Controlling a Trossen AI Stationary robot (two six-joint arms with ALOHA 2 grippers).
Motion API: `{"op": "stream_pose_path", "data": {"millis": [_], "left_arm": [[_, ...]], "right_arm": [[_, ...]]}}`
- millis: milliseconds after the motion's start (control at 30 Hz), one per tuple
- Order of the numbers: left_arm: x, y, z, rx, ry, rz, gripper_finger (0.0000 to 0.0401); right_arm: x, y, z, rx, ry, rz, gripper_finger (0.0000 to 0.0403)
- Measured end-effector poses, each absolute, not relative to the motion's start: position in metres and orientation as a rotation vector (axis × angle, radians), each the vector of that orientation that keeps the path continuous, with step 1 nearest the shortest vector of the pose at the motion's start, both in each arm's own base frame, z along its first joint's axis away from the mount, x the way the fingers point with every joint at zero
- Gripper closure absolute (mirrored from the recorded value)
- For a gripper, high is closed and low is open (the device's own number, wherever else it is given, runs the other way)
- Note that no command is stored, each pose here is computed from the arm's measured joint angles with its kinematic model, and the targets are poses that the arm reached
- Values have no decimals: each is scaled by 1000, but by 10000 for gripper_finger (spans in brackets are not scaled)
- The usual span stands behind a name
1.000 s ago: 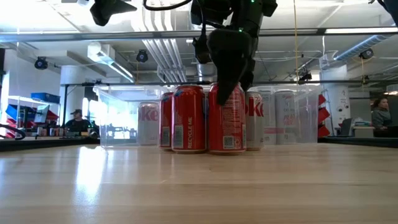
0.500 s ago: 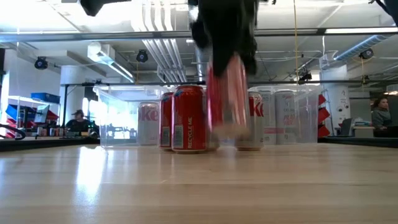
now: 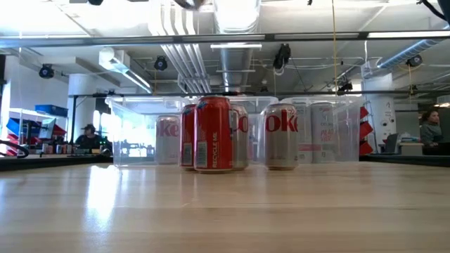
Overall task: Sort soda cans
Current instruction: Put the bottom right orange soda can into the center transparent bin
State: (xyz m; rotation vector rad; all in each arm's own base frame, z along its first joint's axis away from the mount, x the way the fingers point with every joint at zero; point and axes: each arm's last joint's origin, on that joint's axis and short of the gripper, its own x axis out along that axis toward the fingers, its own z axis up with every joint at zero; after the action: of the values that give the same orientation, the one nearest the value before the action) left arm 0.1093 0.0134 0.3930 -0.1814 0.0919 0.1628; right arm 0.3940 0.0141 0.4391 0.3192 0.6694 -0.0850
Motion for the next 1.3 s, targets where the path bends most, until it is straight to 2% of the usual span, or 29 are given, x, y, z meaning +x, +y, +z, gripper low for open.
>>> {"op": "stream_pose_path", "data": {"millis": [233,400,600,833,1300], "left_arm": [[110,13,390,-184,116,165,143],[113,14,387,-201,142,169,143],[111,14,380,-223,206,196,143],[107,17,377,-217,232,304,143],[106,17,374,-223,259,317,143]], "right_arm": [[393,-40,443,184,594,-459,104],[402,-86,421,204,656,-592,105],[412,-116,370,298,914,-649,104],[422,-136,337,492,1017,-606,104],[414,-143,325,538,1137,-645,101]]}}
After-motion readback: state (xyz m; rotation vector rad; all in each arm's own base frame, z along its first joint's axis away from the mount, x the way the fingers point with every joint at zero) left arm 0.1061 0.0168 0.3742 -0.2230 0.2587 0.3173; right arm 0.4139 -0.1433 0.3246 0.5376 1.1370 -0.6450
